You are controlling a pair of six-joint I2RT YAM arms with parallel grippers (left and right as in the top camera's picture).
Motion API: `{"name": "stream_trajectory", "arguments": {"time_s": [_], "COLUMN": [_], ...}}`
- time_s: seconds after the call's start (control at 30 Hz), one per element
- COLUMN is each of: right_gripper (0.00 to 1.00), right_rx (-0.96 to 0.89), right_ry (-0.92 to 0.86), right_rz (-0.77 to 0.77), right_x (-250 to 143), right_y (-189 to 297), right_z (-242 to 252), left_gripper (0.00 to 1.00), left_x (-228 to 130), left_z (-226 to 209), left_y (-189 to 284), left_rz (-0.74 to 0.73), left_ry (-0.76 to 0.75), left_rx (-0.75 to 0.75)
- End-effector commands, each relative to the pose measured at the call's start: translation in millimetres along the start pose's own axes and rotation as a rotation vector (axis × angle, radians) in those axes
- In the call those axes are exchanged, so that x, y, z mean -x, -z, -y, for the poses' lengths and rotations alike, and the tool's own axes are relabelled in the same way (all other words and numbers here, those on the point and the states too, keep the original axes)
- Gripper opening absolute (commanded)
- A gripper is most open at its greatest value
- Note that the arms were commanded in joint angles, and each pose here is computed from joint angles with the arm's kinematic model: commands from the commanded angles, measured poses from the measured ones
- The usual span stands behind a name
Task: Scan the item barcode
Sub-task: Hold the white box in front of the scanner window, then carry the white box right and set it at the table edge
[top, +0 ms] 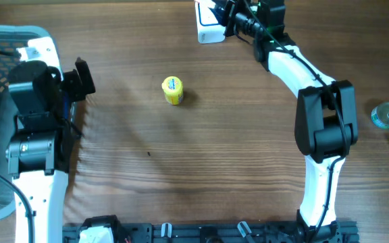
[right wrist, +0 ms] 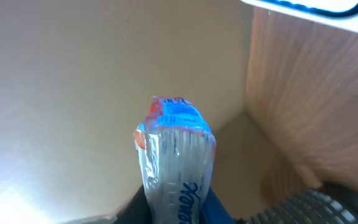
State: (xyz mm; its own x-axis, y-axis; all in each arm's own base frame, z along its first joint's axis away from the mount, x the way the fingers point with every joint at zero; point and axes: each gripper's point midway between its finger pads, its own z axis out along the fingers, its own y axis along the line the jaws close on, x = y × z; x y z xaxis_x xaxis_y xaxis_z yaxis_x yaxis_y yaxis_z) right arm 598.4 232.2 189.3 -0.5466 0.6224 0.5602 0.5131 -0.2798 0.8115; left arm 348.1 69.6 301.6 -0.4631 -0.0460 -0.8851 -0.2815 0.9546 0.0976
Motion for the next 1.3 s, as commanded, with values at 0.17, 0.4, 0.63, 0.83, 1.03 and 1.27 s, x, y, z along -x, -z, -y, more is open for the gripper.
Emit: {"name": "stream_trajectory", "arguments": {"time_s": [0.17,0.4,0.63,0.83,1.03,1.27], "right_gripper": [0.05,0.05,0.05,0.05,0.05,0.05], "right_rx": [0.010,-0.027,-0.033,-0.060,-0.114,-0.032], "right_ry": [-0.062,-0.031,-0.051,-0.066,-0.102,-0.054], "right_rz": [0.197,0.134,0.148,0.099,0.123,0.095], "right_x": [39.1,7.7,43.5,47.8,53.8,52.9], "right_y": [-1.6,-56.6,-52.8,-46.0,-44.2,-42.2], "right_z": [8.2,44.6,51.8,51.9,66.8,42.4], "left_gripper": [1.00,1.00,1.00,1.00,1.00,1.00], "left_x": [-31.7,-36.7,-39.8,-41.5,-43.1,-43.0], "left_z": [4.6,4.7,0.8,0.8,-1.9,-3.2], "left_y": [-42.2,-47.0,-46.4,-46.1,-45.6,-45.5], "left_rz": [-0.134,-0.153,-0.165,-0.172,-0.178,-0.178], "left_ry": [0.049,0.045,0.039,0.038,0.035,0.034], "left_rx": [0.026,0.032,0.054,0.054,0.070,0.077]}}
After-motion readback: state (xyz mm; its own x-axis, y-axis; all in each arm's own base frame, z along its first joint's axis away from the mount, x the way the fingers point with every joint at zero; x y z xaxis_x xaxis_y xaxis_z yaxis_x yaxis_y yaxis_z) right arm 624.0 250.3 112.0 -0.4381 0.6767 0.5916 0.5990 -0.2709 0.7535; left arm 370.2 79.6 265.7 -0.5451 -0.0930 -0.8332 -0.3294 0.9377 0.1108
